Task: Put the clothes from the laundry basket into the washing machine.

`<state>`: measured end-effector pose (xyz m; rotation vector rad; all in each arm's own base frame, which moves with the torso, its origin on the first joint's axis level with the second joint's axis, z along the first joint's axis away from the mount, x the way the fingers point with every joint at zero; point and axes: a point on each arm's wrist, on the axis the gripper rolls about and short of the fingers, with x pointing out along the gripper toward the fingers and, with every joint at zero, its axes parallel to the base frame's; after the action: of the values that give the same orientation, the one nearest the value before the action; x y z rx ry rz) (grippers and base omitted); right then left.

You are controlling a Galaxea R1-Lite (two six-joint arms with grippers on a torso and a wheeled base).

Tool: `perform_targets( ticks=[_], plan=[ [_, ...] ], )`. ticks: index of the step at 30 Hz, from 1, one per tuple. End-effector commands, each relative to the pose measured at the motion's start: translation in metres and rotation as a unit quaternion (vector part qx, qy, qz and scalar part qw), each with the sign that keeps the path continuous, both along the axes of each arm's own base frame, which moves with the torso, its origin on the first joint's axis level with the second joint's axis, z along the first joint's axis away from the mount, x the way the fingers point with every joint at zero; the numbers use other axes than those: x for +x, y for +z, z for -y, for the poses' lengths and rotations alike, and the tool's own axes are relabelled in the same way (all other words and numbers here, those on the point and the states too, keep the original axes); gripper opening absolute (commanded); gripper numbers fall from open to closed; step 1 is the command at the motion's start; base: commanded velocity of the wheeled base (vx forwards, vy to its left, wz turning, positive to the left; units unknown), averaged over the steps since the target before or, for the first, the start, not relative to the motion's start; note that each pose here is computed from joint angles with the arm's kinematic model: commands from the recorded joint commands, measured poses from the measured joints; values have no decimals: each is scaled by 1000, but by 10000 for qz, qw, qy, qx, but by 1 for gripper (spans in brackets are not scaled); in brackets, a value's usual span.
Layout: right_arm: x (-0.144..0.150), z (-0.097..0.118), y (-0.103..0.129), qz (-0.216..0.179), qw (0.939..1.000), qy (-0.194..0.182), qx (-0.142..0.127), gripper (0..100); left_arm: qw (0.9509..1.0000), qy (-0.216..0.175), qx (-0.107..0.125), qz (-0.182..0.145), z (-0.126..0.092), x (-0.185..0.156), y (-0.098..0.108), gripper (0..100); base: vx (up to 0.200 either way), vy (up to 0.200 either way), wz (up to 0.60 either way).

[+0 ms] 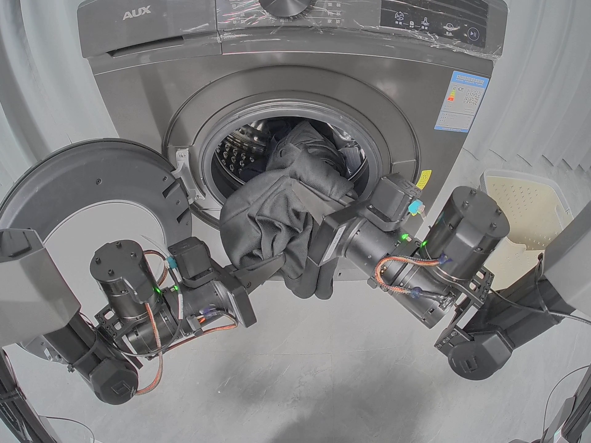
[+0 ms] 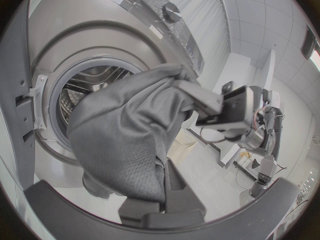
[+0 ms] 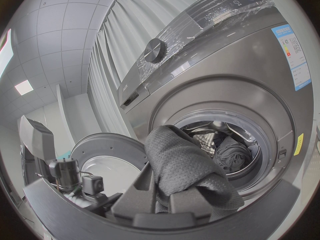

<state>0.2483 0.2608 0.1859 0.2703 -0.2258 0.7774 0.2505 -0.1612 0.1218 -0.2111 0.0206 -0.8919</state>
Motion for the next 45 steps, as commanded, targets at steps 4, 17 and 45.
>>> perform_targets(
  ticks=[4,17,45],
  plan=[
    [1,-1,-12,-142,9998,0,-147,0,9983,-171,-333,436,-2,-21,33,0,0,0,0],
    [-5,9,-43,-653,9962,-22,-574,100,9967,20,-533,611,-9,-13,47,0,0,0,0],
    [-10,42,-92,-1407,9813,-262,-1290,100,9866,769,-965,1065,-3,13,71,0,0,0,0]
  ],
)
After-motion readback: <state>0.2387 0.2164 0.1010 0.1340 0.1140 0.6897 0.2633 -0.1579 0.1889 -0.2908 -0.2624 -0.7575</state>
